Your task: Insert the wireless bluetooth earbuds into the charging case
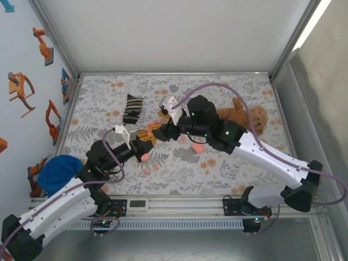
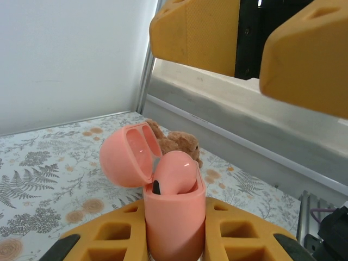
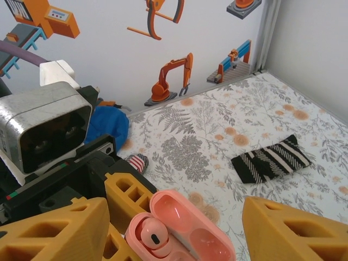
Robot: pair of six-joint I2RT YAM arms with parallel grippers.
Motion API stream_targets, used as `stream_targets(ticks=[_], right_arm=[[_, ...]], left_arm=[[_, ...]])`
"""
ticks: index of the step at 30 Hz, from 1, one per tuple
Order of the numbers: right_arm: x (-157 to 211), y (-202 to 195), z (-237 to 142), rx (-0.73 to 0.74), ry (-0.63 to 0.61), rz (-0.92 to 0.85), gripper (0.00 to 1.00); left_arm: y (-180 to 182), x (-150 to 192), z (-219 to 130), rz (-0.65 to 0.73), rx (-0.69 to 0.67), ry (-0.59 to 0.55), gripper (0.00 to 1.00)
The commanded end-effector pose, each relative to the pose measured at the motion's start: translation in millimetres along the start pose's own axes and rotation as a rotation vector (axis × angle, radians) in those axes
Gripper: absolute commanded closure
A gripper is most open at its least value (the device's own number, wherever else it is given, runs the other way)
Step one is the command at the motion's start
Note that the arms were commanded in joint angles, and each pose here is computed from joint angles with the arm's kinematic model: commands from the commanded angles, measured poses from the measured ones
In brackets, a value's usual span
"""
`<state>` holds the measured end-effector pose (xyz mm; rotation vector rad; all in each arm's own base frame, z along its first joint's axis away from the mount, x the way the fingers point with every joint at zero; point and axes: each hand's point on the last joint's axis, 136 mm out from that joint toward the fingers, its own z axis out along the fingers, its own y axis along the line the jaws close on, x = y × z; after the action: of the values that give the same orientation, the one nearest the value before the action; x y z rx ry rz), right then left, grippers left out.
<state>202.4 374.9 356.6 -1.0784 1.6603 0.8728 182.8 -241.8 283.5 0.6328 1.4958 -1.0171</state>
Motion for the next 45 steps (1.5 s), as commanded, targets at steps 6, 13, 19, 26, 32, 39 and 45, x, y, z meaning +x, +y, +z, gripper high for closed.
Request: stream_targets(ticks=[6,13,19,26,32,39,45], right_arm=[[-22.0,-14.4,-22.1,0.080,-0.067,0.054,0.18],[-12.7,-43.4,-31.1,0.203,-0.083,0.130,0.00],[11.6,-77.1,-36.2,0.270,-0.056,0.290,0.00],[68.9,-113.1,-32.3,0.380,0.113,0.463,0.07],[117.1,-122.6,-17.1,0.415,0.284,0.547,0.09],[167.6,-128.7,2.5,0.403,0.458,0.617,0.15],[201.4,-135.7,9.9,0.427,0.562,0.651,0.17]], left_arm=[[-9.4,-16.3,-4.6,0.029,0.028,-0.041,1.00],[-8.1,-14.2,-8.5,0.033,0.015,-0.033,1.00],[-6.7,-12.9,-14.0,0.033,0.001,-0.038,1.00],[-6.0,-11.9,-20.4,0.033,-0.012,-0.041,1.00],[-5.6,-12.0,-24.9,0.035,-0.020,-0.047,1.00],[-6.2,-13.3,-29.1,0.041,-0.025,-0.052,1.00],[-7.6,-15.9,-31.1,0.049,-0.021,-0.065,1.00]])
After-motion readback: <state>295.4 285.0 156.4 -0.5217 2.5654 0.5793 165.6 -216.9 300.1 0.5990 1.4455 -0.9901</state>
